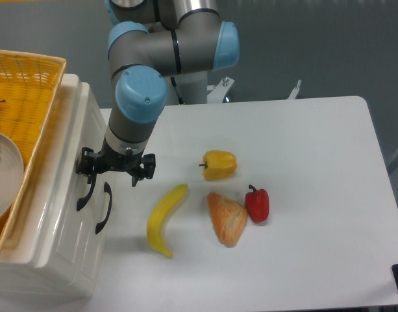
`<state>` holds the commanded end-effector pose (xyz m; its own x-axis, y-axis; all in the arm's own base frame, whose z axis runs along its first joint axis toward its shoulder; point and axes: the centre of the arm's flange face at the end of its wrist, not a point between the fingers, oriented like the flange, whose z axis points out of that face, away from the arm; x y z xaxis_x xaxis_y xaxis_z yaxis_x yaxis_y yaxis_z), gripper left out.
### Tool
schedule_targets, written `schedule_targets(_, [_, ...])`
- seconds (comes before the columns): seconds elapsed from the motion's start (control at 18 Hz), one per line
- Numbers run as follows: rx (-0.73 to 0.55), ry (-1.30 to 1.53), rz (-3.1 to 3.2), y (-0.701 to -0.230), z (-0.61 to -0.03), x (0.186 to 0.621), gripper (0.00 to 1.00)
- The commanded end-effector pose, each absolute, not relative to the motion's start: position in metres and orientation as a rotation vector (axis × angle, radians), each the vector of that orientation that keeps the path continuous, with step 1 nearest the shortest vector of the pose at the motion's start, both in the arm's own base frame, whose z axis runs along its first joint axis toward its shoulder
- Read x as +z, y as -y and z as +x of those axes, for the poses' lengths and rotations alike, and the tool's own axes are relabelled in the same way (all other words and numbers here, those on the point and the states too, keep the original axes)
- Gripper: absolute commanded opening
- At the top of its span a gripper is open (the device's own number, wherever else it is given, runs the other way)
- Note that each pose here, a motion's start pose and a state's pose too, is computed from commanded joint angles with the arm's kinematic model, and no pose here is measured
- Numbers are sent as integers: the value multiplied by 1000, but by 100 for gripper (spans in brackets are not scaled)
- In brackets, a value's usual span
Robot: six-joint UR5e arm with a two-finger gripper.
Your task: Slide open the top white drawer
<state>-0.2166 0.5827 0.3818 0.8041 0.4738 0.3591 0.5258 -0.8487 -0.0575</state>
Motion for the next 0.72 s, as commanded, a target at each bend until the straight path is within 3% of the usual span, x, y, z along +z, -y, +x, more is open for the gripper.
schedule_targets(0.72, [-514, 809, -2851, -583, -222, 374, 100])
